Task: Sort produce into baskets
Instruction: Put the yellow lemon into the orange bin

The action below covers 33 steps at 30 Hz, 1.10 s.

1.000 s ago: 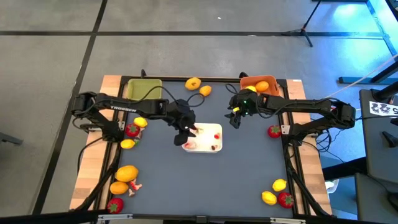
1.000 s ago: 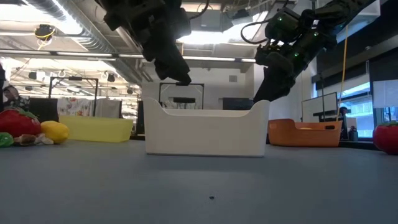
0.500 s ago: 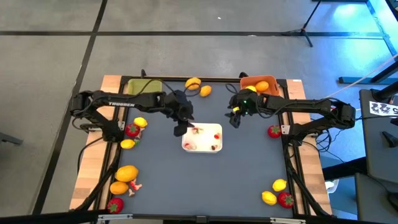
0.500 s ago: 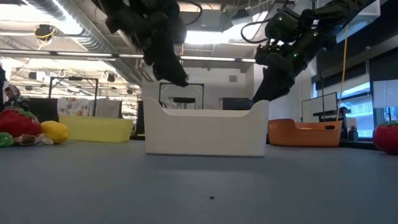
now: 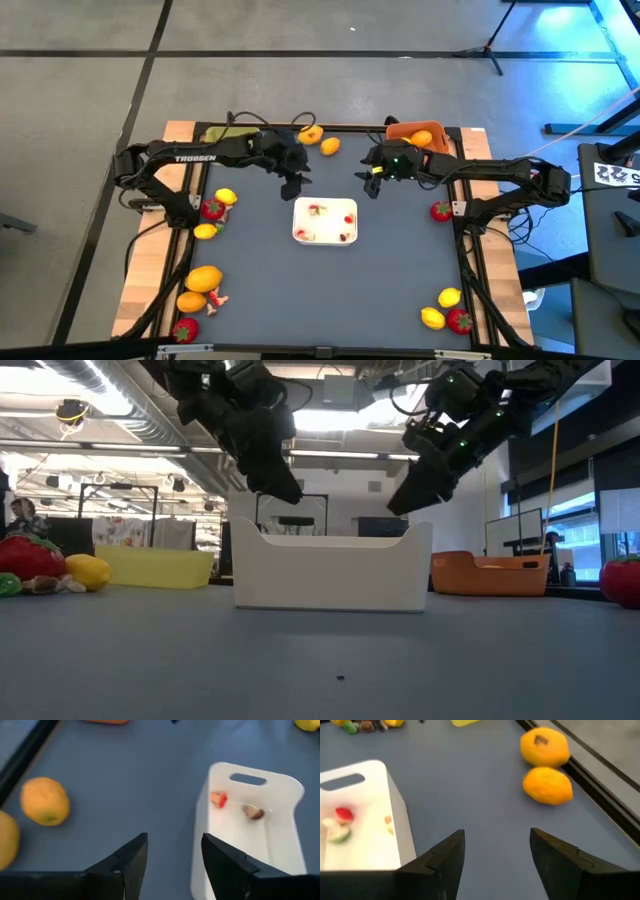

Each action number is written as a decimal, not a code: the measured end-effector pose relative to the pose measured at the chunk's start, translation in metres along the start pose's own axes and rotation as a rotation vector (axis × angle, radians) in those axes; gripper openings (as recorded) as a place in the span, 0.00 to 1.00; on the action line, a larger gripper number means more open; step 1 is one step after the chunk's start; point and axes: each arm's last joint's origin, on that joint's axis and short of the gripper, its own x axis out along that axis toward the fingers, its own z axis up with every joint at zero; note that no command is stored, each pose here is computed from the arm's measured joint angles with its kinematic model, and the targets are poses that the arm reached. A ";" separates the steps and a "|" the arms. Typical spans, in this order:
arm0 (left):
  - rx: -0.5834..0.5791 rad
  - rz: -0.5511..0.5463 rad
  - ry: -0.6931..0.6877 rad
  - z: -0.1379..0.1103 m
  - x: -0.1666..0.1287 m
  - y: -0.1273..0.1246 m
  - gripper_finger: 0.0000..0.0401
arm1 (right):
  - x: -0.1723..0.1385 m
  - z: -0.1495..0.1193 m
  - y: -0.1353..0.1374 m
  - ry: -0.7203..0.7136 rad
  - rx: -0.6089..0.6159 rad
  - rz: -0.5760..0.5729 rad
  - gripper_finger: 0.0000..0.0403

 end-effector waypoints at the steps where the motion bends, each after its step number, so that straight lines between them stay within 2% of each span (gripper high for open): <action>1: -0.002 0.008 -0.004 0.000 -0.001 0.003 0.45 | 0.002 0.000 -0.002 0.000 0.001 -0.004 0.55; 12: -0.025 0.107 -0.126 0.008 -0.007 0.035 0.45 | 0.035 0.015 -0.034 0.049 0.020 -0.061 0.55; 17: -0.042 0.166 -0.137 0.007 -0.004 0.047 0.45 | 0.050 0.017 -0.051 0.052 0.010 -0.105 0.55; 26: -0.107 0.187 -0.167 0.000 0.030 0.065 0.45 | 0.070 0.013 -0.074 0.035 -0.017 -0.142 0.55; 29: -0.133 0.192 -0.195 -0.002 0.046 0.070 0.45 | 0.075 0.012 -0.076 0.014 -0.022 -0.119 0.55; 33: -0.178 0.196 -0.196 0.000 0.060 0.078 0.45 | 0.081 0.008 -0.078 0.050 0.016 -0.006 0.55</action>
